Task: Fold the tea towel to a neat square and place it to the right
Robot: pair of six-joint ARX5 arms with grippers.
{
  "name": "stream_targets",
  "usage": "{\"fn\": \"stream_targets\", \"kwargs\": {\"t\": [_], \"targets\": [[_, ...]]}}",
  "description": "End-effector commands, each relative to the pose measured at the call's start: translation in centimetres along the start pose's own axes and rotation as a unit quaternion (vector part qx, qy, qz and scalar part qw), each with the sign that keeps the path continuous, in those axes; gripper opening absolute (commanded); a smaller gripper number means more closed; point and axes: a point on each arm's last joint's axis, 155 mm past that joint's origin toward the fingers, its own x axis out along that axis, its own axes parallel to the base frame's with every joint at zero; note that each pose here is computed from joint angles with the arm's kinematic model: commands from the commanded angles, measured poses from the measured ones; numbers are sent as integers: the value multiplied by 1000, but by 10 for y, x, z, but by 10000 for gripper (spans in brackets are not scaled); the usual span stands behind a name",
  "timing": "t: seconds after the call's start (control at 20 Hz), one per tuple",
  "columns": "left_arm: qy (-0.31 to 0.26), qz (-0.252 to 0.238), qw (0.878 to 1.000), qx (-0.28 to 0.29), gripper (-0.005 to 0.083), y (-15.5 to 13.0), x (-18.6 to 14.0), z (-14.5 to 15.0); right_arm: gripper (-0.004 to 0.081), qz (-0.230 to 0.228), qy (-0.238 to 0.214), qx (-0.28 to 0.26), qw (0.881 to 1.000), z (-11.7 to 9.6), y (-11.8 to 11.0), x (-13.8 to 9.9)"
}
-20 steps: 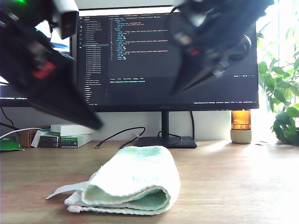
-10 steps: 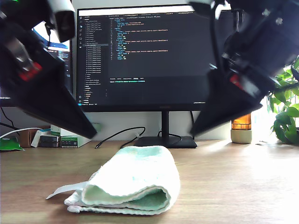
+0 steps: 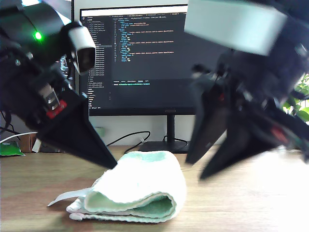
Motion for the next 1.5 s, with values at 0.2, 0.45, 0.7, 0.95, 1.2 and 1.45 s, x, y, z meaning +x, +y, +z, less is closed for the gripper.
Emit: {"fn": "stream_targets", "kwargs": {"t": [0.2,0.45,0.7,0.95,1.2,1.45], "targets": [[-9,-18,1000,-13,-24,-7,4,0,512,-15,7,-80,997,4,-10,19],[2,-23,999,-26,-24,-8,9,-6,449,-17,12,-81,997,1,-12,31],[-1,-33,999,-32,-24,-11,9,-5,394,-10,14,-94,995,-1,-9,43],[-1,-34,999,-39,-24,-11,9,-5,163,0,10,-101,995,4,-2,50],[7,-32,999,-34,-24,-12,7,-9,-11,6,2,-100,995,15,4,51],[23,46,999,16,-24,5,-13,-9,-11,-7,2,-76,997,19,-7,48]]}}
